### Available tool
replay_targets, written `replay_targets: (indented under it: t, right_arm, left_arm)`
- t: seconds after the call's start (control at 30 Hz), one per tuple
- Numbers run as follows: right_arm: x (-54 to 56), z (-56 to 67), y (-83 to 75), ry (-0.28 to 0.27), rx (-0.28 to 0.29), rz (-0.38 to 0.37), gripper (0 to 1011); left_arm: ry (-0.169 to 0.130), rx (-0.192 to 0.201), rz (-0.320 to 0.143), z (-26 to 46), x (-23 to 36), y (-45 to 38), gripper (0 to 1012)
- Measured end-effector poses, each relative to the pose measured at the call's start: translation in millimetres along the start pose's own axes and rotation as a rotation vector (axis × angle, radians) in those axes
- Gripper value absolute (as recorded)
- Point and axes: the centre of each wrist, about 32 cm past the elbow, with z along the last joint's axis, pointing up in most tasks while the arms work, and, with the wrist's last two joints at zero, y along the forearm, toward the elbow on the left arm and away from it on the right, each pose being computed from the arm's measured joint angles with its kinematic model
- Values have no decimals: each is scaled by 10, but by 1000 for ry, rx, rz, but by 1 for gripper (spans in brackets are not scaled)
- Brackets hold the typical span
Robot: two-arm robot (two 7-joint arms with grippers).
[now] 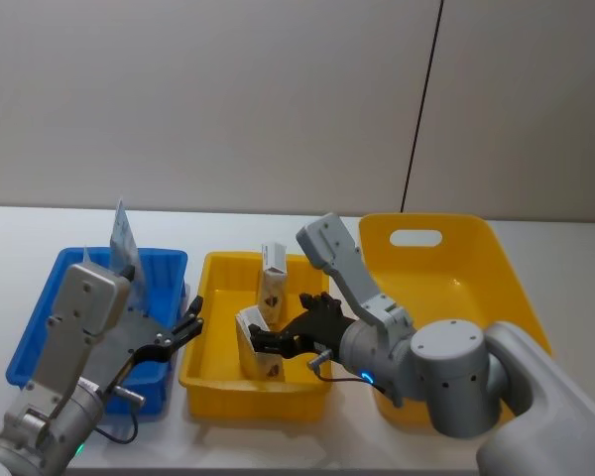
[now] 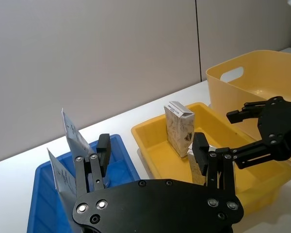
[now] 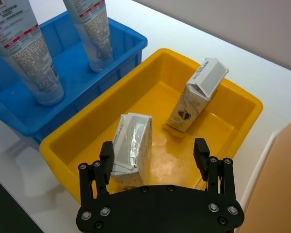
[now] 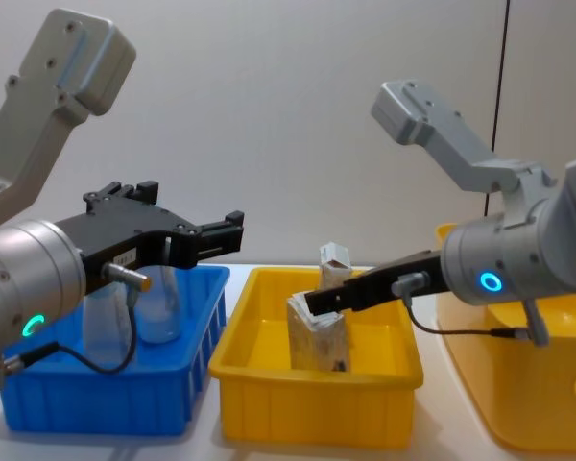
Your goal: Bimanual collaborative sorting of washing and personal care products
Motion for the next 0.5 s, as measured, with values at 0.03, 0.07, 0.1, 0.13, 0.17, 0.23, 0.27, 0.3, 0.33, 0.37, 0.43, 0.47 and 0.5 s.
replay_targets:
  t: [0.03,0.07,0.1,0.13,0.17,0.23,0.27,0.3,0.33,0.37,0.43,0.47,0.5]
  right_arm:
    - [-3,2,14,-4,1,3,1004]
    - [-5,5,23,-7,1,5,1004]
    - [-8,11,33,-11,3,7,1004]
    - [-13,12,41,-13,3,9,1004]
    - [-16,15,47,-15,3,11,1004]
    - [-26,21,64,-21,5,15,1003]
    - [-31,24,70,-22,6,17,1003]
    - [-34,25,74,-24,6,19,1004]
    - [-43,28,86,-27,5,22,1004]
    - [-45,29,88,-28,6,23,1004]
    - [-60,31,107,-31,3,27,1004]
    - [-64,31,114,-32,1,28,1004]
    - [-68,30,119,-33,-1,29,1004]
  left_arm:
    - [0,0,0,0,0,0,1001]
    - [0,0,0,0,0,0,1001]
    - [0,0,0,0,0,0,1001]
    - [0,0,0,0,0,0,1001]
    - [0,0,0,0,0,0,1001]
    - [0,0,0,0,0,0,1001]
    - [0,0,0,0,0,0,1001]
    - [0,0,0,0,0,0,1001]
    - [0,0,0,0,0,0,1001]
    - [0,0,0,0,0,0,1001]
    - [0,0,0,0,0,0,1001]
    - [0,0,0,0,0,0,1001]
    - [0,0,0,0,0,0,1001]
